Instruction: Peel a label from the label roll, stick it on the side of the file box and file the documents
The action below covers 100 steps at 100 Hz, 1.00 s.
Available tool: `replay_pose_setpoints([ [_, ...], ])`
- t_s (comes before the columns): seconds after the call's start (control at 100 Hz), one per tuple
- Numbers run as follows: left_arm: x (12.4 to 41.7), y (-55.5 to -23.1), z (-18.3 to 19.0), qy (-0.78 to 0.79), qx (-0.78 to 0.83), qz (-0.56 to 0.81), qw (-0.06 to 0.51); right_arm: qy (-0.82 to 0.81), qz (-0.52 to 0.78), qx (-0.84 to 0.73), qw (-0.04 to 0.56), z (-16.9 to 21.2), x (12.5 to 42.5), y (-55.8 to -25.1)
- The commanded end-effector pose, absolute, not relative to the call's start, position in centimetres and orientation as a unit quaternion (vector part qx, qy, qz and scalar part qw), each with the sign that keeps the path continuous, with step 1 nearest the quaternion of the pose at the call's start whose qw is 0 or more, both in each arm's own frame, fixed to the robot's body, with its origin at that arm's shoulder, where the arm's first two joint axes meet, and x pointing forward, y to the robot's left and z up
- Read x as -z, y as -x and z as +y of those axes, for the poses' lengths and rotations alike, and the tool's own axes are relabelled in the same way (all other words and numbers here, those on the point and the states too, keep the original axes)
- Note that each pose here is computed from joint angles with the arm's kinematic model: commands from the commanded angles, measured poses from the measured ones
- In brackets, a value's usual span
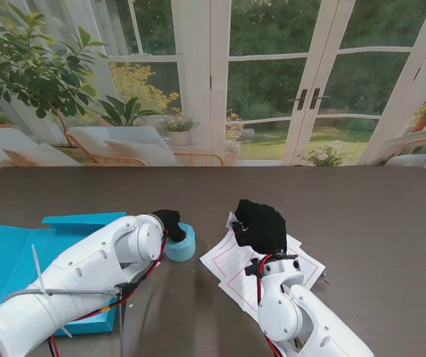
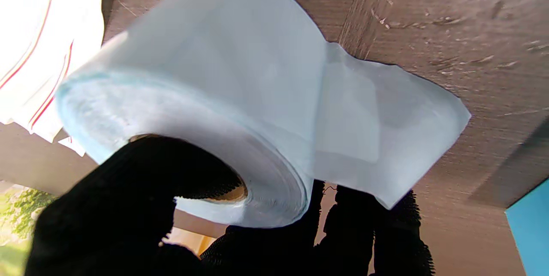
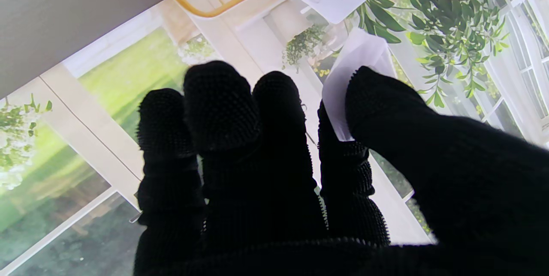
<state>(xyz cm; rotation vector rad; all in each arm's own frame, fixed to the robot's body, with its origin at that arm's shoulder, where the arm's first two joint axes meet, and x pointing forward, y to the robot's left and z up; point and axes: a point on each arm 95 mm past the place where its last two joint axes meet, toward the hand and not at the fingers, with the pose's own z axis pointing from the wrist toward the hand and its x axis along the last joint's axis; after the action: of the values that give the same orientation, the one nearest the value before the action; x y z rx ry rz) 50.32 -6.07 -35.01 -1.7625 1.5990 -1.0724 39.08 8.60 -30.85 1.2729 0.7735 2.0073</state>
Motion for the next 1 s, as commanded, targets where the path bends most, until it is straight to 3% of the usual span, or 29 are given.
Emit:
replay_pose_setpoints([
  [0.0, 34.5, -50.3, -6.2, 0.652, 0.396, 0.595, 0.255, -0.485, 0.299, -0.762, 0.308, 9.0, 31.0, -38.9],
  [0.66, 31.3, -49.4, -5.1, 0.641, 0.432, 0.582, 0.253, -0.485, 0.301, -0.761, 0.307, 9.1, 31.2, -38.9],
  [0.99, 28.0, -45.1, -0.7, 0.650, 0.476, 0.516, 0.291, -0.486, 0.302, -0.761, 0.304, 9.2, 31.3, -38.9],
])
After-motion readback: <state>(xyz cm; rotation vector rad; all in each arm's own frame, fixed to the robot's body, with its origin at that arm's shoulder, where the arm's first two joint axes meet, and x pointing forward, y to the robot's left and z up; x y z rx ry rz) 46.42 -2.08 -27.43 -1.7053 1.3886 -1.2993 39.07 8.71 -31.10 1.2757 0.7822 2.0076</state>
